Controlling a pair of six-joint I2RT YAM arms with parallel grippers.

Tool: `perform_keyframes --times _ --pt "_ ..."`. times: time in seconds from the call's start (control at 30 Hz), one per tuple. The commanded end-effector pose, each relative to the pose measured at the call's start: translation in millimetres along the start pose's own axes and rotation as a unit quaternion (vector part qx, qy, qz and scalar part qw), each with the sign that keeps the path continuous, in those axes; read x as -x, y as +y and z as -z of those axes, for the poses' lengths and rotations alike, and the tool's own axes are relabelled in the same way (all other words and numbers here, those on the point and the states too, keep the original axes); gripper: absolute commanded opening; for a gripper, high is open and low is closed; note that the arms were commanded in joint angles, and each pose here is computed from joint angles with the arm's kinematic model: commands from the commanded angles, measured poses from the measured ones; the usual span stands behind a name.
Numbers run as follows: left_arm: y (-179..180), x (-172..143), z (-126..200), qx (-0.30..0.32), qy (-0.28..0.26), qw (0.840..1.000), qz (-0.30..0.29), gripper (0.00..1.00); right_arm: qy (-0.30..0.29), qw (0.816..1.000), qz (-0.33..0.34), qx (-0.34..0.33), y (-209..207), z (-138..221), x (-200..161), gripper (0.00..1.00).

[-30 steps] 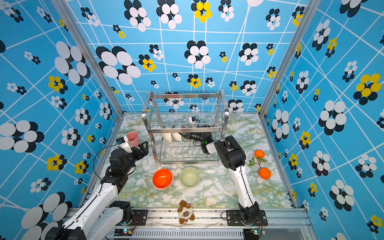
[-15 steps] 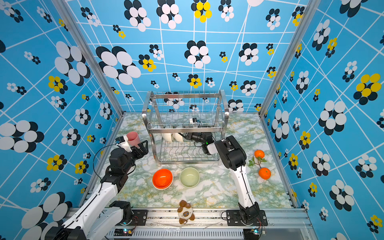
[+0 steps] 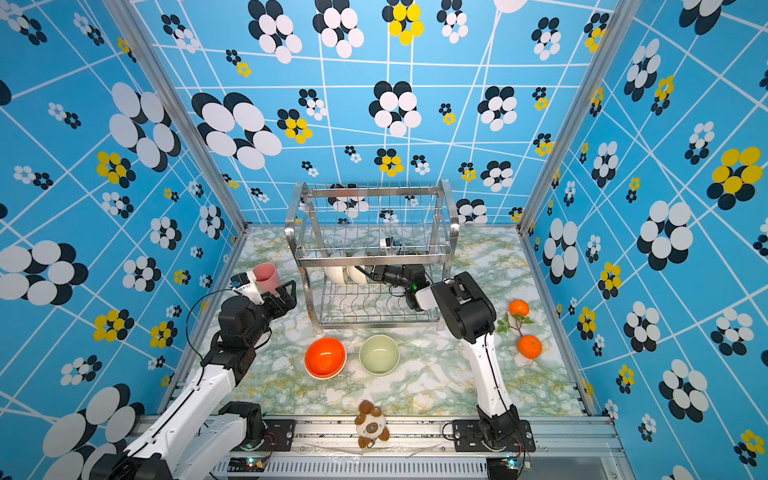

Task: Load bowls into a dish rack
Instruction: Place the bowl in the dish rack, then rotate the dish rack at the center of the table.

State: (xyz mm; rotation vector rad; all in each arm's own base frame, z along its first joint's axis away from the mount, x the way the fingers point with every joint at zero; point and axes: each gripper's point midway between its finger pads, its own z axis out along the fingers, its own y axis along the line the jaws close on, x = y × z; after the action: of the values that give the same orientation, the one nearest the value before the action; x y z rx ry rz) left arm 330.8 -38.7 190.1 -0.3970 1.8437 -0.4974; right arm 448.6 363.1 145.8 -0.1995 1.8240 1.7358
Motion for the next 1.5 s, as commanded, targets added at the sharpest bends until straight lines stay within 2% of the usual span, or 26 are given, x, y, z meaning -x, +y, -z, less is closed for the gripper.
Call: perform_keyframes --times 0.0,0.27,0.47,0.5,0.97,1.47 --pt "-7.1 18.8 3.8 -0.006 -0.026 1.000 -0.006 0.99 -0.022 0.999 0.026 -0.005 12.4 9.1 16.6 0.38" --pt "-7.3 19.2 5.1 -0.007 -0.027 1.000 -0.007 0.99 -0.040 0.999 0.025 -0.026 10.7 16.4 18.4 0.40" --pt "-5.9 17.3 6.0 -0.006 -0.028 1.000 -0.006 0.99 -0.065 0.996 0.007 -0.055 -5.4 25.0 14.9 0.41" --pt "-5.8 17.4 6.1 -0.006 -0.028 1.000 -0.007 0.99 -0.074 0.996 0.015 -0.050 6.9 26.7 22.3 0.41" --pt "-5.5 16.9 7.0 -0.007 -0.029 1.000 -0.008 0.99 -0.106 0.991 0.021 -0.081 8.8 44.5 23.4 0.44" --pt "-6.9 16.2 7.2 -0.013 -0.030 0.999 -0.004 0.99 -0.185 0.982 0.019 -0.036 28.5 55.3 43.3 0.44"
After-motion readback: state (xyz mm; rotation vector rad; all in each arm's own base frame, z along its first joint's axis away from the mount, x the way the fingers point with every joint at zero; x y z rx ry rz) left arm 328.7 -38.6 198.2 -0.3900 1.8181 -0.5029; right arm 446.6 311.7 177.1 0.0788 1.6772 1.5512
